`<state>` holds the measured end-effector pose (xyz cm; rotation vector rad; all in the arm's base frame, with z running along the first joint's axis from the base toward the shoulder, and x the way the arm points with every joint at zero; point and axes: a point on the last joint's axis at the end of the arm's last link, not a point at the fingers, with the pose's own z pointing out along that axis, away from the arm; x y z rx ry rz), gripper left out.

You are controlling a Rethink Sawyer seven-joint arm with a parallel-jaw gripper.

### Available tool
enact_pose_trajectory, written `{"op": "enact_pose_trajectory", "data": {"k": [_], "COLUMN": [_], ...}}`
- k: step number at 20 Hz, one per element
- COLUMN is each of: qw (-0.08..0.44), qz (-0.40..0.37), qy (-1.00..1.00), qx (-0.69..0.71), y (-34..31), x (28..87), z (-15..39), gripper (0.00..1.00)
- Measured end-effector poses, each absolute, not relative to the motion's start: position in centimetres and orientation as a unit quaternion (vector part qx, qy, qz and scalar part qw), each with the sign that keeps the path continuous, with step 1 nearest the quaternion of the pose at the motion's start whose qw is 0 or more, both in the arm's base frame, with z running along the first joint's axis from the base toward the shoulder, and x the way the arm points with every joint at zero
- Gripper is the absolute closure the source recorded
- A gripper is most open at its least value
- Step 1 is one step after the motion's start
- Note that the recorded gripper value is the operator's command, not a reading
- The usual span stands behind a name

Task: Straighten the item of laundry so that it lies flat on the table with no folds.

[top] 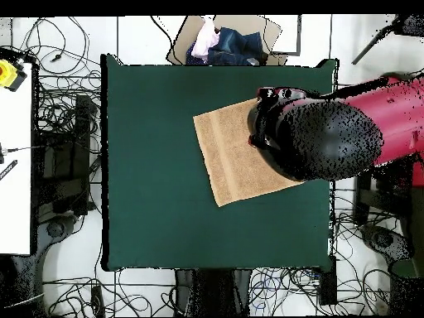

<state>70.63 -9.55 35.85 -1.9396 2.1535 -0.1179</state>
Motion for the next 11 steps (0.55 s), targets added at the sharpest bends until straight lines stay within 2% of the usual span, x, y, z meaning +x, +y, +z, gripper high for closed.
{"op": "enact_pose_trajectory", "data": {"k": [5, 11], "qw": [0.136, 0.129], "qz": [-0.021, -0.001], "qy": [0.786, 0.811], "qx": [-0.602, -0.570], "y": [-8.8, -7.2], "x": [71.2, 71.4], "z": [34.7, 33.9], "gripper": [0.00, 0.00]}}
